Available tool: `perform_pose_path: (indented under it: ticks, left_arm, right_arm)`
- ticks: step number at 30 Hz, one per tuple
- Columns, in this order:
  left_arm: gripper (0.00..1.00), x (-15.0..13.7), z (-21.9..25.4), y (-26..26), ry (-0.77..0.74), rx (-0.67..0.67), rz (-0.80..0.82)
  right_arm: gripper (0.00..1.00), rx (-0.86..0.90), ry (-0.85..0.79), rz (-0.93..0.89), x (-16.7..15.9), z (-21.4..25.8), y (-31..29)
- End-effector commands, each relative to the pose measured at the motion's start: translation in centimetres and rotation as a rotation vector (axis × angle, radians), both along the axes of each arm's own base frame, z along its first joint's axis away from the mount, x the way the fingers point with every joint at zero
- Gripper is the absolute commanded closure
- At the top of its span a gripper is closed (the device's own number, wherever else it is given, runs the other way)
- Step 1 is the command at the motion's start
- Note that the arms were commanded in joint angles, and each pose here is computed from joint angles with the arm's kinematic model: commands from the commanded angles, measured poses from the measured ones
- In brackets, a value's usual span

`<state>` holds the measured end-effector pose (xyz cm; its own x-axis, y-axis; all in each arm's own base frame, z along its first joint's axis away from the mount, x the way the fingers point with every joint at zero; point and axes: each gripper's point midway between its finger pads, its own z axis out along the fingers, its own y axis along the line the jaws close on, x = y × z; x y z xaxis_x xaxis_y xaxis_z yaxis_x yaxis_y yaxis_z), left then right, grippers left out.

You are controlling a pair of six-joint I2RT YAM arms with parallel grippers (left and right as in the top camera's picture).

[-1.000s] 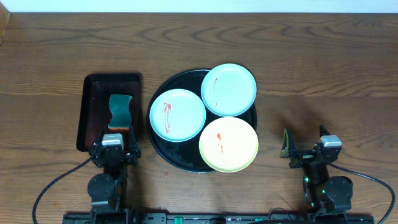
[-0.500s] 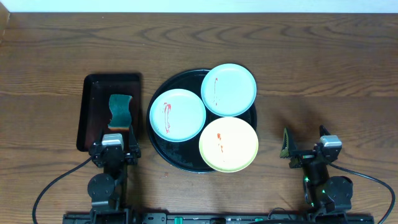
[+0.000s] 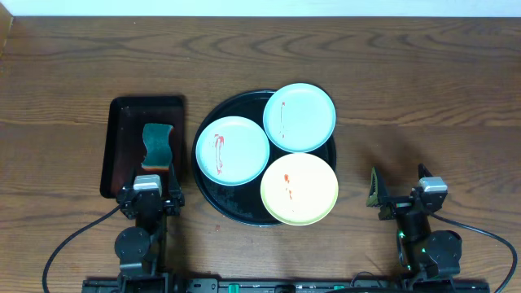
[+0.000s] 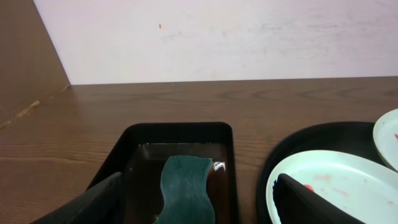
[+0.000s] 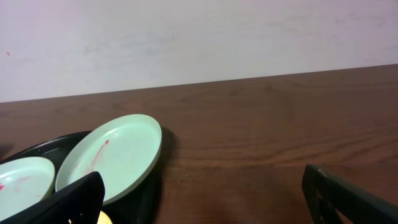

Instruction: Clean dirty plates on tray and stack at the side

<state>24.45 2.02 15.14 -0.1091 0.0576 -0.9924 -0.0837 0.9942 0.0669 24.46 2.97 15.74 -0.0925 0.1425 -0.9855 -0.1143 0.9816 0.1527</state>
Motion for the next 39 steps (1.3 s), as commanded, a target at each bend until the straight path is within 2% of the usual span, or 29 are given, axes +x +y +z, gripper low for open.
perform_pose_path:
  ticks: [1, 39]
  left_arm:
    - [0.24, -0.16, -1.5, 0.13, 0.052, 0.004, 0.009]
    - [0.25, -0.16, -1.5, 0.13, 0.052, 0.004, 0.009]
  right_arm:
    - [0.01, 0.01, 0.002, -0.007, 0.0, -0.09, -0.11]
    - [0.01, 0.006, 0.002, -0.022, 0.02, -0.1, -0.36]
